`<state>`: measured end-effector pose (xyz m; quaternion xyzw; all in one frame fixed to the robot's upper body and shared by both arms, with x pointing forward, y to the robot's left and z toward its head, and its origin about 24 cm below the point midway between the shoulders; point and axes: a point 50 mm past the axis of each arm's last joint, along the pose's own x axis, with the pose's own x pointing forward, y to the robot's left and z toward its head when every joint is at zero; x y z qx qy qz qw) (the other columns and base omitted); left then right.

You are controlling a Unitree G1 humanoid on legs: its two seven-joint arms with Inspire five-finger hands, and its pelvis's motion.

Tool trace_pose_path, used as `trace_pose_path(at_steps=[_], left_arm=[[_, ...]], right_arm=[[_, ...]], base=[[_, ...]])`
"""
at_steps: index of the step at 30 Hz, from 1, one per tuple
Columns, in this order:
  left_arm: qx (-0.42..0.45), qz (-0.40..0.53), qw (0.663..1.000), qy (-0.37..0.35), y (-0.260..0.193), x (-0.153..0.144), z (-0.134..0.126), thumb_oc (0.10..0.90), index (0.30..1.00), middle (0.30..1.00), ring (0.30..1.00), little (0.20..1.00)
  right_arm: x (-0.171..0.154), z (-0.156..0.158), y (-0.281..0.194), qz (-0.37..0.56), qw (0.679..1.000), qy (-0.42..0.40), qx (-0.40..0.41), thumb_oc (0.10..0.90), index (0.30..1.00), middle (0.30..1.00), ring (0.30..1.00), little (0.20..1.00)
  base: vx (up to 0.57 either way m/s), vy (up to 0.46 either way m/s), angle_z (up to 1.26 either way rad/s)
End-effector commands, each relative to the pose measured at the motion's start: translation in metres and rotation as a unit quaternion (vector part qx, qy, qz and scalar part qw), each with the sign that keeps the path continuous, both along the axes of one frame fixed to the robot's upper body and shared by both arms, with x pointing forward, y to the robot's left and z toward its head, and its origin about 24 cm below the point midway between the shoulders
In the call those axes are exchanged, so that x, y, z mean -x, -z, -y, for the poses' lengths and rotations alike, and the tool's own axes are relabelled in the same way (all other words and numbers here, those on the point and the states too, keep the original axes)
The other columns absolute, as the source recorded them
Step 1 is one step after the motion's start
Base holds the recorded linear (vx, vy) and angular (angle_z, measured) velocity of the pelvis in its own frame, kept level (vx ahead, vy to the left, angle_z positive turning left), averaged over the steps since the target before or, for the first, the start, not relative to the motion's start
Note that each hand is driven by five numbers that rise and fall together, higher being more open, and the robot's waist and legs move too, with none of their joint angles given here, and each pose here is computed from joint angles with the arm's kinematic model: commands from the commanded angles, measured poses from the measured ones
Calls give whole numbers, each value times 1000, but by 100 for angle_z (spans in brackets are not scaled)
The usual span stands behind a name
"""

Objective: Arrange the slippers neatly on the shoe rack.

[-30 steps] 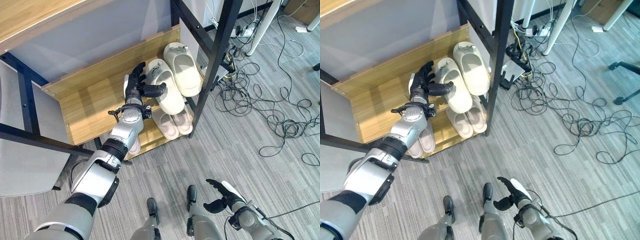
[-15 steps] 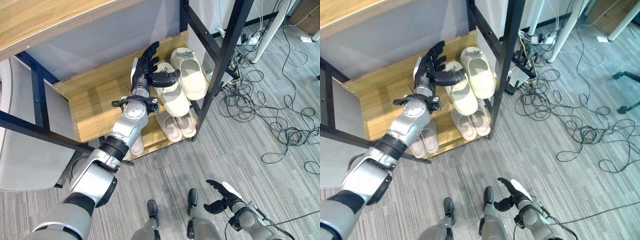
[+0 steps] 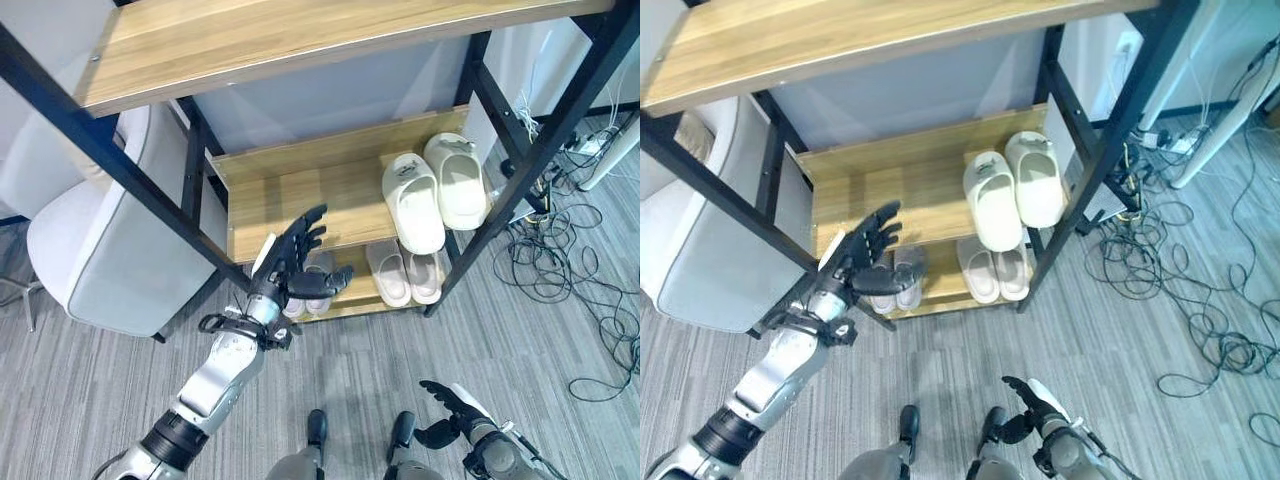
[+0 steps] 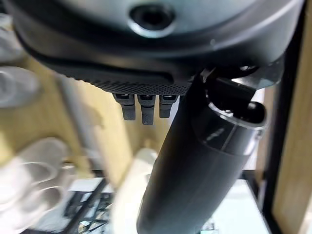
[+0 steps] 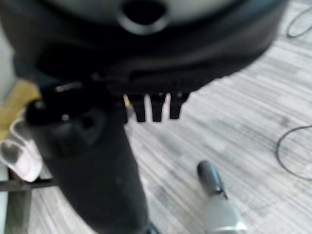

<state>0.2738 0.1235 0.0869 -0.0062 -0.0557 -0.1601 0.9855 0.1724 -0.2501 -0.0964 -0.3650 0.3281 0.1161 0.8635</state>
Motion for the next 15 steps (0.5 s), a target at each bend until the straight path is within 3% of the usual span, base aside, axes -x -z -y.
trace_pose_path(at_steps=[1, 7, 15], left_arm=[[8, 130, 990, 62, -52, -15, 24, 800, 900, 900, 900, 900], [-7, 58, 994, 95, -9, 1, 39, 800, 900, 900, 900, 900], [-49, 26, 992, 112, 14, -4, 73, 800, 900, 900, 900, 900]], right_arm=[[11, -11, 3, 5, 1000, -16, -24, 800, 900, 900, 900, 900], [21, -18, 10, -14, 999, -24, -32, 800, 900, 900, 900, 900], [16, -17, 6, -3, 999, -31, -26, 800, 900, 900, 900, 900]], base=[[34, -14, -4], [42, -23, -11], [-11, -13, -7]])
